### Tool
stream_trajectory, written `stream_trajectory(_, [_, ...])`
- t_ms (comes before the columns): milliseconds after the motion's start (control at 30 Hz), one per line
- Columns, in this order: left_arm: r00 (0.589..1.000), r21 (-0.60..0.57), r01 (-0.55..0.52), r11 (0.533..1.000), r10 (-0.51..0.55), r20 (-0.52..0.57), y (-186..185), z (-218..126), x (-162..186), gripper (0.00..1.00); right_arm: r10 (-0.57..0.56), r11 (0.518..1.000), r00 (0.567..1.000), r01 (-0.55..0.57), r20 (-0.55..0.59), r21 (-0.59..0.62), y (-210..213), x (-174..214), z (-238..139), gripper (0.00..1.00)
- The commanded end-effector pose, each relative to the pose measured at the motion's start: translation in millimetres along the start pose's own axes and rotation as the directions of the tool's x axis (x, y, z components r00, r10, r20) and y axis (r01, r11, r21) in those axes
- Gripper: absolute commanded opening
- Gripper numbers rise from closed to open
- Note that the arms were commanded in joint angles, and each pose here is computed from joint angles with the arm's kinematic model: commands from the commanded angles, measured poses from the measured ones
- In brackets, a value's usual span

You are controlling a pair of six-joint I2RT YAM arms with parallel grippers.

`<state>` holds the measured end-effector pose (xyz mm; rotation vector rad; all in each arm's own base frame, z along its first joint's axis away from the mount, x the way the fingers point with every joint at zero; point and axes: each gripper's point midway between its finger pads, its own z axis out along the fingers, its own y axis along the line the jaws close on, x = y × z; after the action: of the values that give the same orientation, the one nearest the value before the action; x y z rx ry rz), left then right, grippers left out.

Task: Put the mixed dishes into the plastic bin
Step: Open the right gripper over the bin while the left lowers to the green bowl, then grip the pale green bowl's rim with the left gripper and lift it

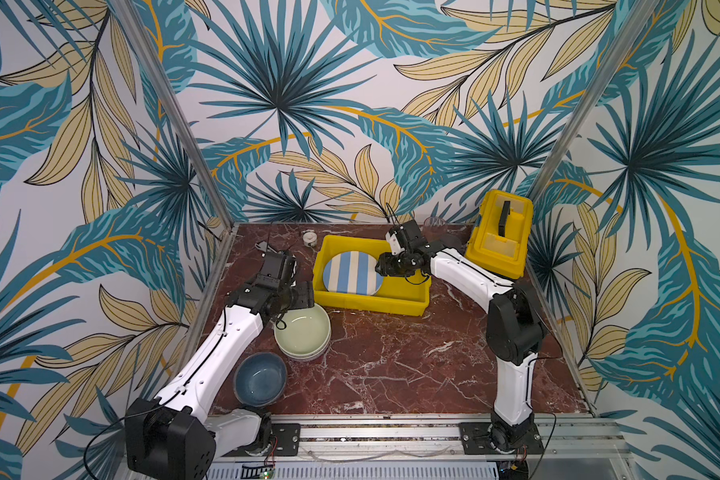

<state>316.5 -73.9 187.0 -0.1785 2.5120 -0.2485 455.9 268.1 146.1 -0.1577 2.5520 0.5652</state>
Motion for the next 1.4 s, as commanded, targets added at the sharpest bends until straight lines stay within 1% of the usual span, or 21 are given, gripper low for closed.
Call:
stream_trajectory(0, [0.995, -0.037, 0.088, 0.995, -0.089, -0.042, 23, -3, 9, 0.71, -0.041, 0.999, 0.999, 0.041, 0.012, -0.026, 12, 2, -24, 0.54])
stream_trajectory(67, [0.991, -0.046, 0.123, 0.991, -0.125, -0.045, 32, -5, 11, 0.70, -0.052, 0.998, 0.999, 0.053, 0.011, -0.035, 16, 4, -29, 0.54])
stream_trajectory(200, [0.986, -0.098, 0.145, 0.985, -0.152, -0.062, 46, -10, 21, 0.70, -0.079, 0.995, 0.997, 0.080, 0.008, -0.059, 24, 9, -38, 0.54])
stream_trajectory(333, [0.979, -0.129, 0.170, 0.977, -0.183, -0.095, 53, -8, 35, 0.70, -0.093, 0.990, 0.996, 0.094, 0.014, -0.101, 34, 13, -46, 0.54])
stream_trajectory(500, [0.965, -0.155, 0.204, 0.967, -0.225, -0.135, 58, 1, 52, 0.64, -0.109, 0.986, 0.994, 0.111, 0.020, -0.126, 38, 24, -54, 0.54])
stream_trajectory(600, [0.958, -0.192, 0.198, 0.961, -0.231, -0.168, 64, 10, 60, 0.62, -0.117, 0.984, 0.993, 0.118, 0.019, -0.131, 36, 31, -57, 0.54])
stream_trajectory(733, [0.943, -0.217, 0.190, 0.958, -0.239, -0.232, 67, 25, 69, 0.55, -0.136, 0.976, 0.991, 0.137, 0.021, -0.168, 40, 40, -67, 0.54])
stream_trajectory(800, [0.932, -0.217, 0.199, 0.956, -0.253, -0.261, 66, 31, 74, 0.49, -0.151, 0.973, 0.988, 0.154, 0.027, -0.174, 40, 44, -74, 0.55])
stream_trajectory(867, [0.925, -0.230, 0.198, 0.953, -0.259, -0.277, 67, 36, 77, 0.46, -0.165, 0.971, 0.986, 0.168, 0.032, -0.173, 39, 47, -80, 0.57])
stream_trajectory(967, [0.921, -0.246, 0.191, 0.950, -0.260, -0.289, 70, 39, 80, 0.45, -0.183, 0.968, 0.983, 0.186, 0.035, -0.168, 37, 52, -87, 0.58])
stream_trajectory(1067, [0.919, -0.262, 0.185, 0.947, -0.261, -0.294, 73, 41, 83, 0.41, -0.195, 0.967, 0.980, 0.199, 0.038, -0.156, 33, 54, -92, 0.59])
stream_trajectory(1300, [0.916, -0.266, 0.183, 0.946, -0.262, -0.302, 74, 42, 85, 0.28, -0.188, 0.970, 0.981, 0.192, 0.038, -0.149, 28, 56, -91, 0.59])
stream_trajectory(1367, [0.918, -0.266, 0.183, 0.946, -0.262, -0.299, 74, 42, 84, 0.25, -0.185, 0.970, 0.982, 0.189, 0.038, -0.152, 29, 55, -90, 0.59])
